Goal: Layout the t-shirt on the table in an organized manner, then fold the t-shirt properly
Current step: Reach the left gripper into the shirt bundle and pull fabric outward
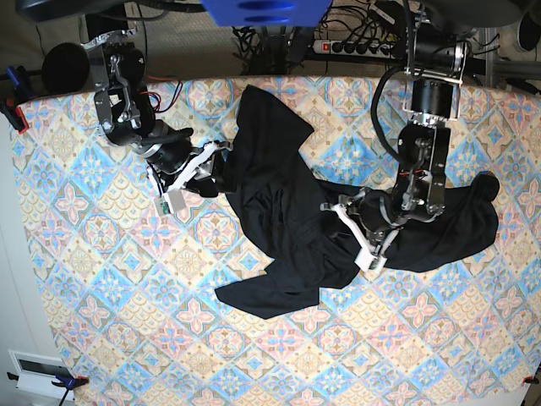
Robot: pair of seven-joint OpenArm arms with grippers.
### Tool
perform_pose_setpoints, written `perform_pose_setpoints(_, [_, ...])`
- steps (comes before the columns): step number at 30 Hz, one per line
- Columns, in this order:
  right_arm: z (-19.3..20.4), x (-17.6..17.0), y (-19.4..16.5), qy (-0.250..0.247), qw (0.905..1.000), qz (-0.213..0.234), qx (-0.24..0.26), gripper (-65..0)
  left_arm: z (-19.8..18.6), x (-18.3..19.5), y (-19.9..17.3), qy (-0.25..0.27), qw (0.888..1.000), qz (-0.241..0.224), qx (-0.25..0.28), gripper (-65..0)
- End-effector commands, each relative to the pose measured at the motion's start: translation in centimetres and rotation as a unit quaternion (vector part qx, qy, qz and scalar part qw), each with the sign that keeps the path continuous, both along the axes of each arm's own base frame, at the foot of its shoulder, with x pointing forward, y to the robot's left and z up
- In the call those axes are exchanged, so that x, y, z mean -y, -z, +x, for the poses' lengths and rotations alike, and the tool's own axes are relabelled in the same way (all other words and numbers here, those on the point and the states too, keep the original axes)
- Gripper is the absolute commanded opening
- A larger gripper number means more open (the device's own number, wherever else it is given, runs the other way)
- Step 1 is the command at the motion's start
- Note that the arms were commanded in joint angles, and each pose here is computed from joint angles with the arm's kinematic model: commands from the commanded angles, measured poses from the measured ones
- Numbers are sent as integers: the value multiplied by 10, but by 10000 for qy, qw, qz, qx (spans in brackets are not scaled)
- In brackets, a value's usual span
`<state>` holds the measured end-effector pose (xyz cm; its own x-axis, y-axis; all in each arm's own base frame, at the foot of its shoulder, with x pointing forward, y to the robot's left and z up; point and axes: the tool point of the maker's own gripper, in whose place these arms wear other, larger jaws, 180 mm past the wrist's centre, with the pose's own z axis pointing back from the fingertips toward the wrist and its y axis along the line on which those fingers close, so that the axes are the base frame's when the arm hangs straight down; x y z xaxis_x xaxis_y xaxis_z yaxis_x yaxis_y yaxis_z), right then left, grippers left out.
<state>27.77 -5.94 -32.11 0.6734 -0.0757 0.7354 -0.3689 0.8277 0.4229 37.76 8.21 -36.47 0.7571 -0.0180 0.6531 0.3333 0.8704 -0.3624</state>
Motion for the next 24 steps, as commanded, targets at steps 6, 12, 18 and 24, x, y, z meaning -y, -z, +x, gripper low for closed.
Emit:
perform_pose_setpoints(6, [7,-1,-15,-14,9996,101,274,-415,4,10,18,204,9990,332,197,-357])
perform_pose_setpoints(12, [8,-2,-16,-14,9995,116,280,-415,-10,36,38,665,9969,419,44,-388])
perform_pose_setpoints(18, [10,-1,-15,1,9996,101,279,-415,-16,34,11,662,9975,-26,246,-650])
perform_pose_setpoints(24, [10,2,-6,43,9998,75,158,-415,-40,-16,-17,160,9980,-423,442,-650])
